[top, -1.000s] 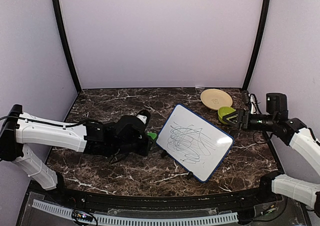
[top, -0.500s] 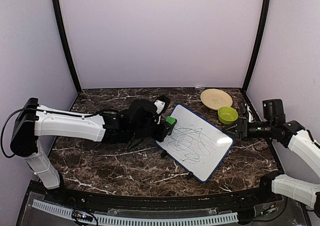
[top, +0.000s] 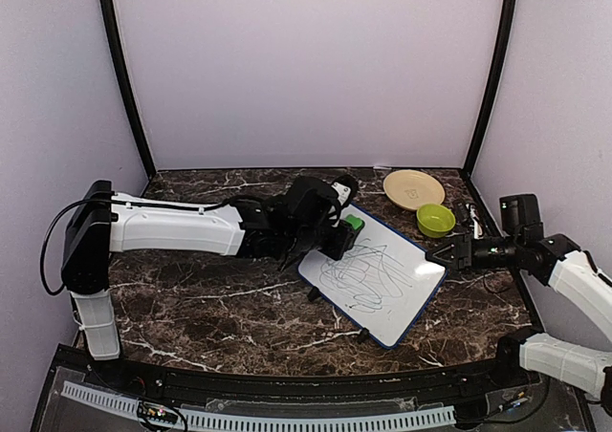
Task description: Erase the whiteboard
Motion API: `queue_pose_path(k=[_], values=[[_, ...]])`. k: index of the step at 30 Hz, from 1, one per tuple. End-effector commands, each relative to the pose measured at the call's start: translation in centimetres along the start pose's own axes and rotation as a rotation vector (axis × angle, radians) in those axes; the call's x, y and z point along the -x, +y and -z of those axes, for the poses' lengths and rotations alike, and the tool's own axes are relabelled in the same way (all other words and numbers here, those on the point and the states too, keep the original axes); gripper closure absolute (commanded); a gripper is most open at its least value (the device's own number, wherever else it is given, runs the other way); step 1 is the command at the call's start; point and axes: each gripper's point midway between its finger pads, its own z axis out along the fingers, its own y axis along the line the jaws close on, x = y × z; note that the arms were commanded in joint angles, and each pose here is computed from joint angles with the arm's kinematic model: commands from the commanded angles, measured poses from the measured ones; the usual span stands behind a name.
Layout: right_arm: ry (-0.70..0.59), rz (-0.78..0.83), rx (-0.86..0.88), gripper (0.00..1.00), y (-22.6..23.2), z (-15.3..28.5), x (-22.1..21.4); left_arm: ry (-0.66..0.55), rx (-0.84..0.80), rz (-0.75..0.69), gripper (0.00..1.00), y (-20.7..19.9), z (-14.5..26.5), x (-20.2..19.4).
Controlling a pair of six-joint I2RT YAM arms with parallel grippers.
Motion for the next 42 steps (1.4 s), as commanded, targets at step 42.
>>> queue_pose_path(k=[42], values=[[-0.041,0.12,0.105,1.0,1.6,-1.3,-0.7,0.01,-0.092,-0.086,1.0,-2.5,-1.4,0.2]])
